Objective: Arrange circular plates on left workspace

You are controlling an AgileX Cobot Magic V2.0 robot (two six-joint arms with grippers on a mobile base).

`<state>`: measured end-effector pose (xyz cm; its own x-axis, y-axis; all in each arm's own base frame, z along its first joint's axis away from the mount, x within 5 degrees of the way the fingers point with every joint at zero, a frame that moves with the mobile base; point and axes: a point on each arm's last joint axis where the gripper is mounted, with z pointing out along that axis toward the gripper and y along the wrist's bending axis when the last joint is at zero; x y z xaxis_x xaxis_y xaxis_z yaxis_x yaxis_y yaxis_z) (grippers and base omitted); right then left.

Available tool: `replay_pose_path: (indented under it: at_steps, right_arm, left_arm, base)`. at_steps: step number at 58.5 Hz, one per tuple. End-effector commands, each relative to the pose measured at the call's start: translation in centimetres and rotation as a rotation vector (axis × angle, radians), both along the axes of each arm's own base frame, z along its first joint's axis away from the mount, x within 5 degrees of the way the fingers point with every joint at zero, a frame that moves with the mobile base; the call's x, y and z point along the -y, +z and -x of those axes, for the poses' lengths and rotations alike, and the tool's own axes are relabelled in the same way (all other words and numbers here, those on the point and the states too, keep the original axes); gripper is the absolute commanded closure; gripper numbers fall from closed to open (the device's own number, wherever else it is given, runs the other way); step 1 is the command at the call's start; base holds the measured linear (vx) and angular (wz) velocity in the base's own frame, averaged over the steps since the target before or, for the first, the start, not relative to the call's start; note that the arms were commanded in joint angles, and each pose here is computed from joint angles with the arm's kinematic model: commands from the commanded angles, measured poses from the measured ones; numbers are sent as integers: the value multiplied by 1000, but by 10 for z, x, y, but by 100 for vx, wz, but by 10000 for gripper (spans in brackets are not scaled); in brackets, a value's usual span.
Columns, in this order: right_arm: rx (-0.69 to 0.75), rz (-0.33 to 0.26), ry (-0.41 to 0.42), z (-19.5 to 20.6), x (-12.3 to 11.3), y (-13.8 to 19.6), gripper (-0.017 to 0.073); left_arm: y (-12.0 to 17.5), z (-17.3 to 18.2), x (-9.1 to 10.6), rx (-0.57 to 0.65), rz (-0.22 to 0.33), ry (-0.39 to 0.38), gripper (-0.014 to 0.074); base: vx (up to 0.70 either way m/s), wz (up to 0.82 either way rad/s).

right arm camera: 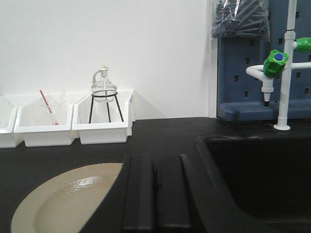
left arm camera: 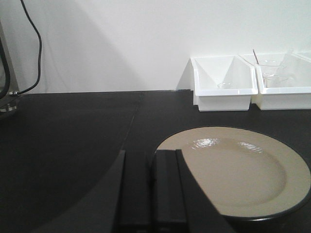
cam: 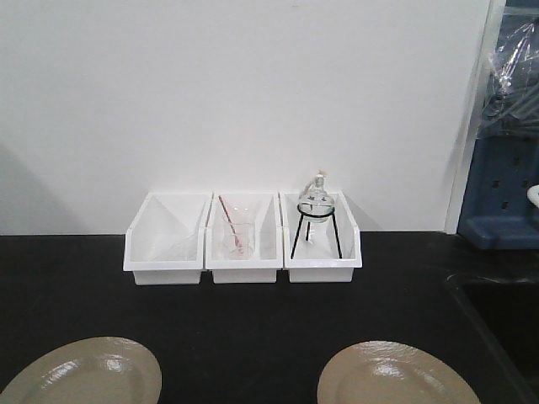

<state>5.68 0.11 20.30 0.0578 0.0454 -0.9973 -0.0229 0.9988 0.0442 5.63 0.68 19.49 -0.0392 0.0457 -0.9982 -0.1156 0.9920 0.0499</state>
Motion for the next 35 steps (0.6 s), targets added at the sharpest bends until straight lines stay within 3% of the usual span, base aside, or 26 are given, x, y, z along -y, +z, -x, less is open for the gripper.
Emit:
replay_pose_path:
  at_steps: [1, 35]
  right_arm:
    - [88, 9, -3, 2, 0, 6, 559]
    - [88, 9, -3, 2, 0, 6, 559]
  left_arm:
    - [4, 1, 1, 84, -3, -6, 591]
    - [4, 1, 1, 84, -3, -6, 591]
  base:
    - [0, 4]
    - [0, 0]
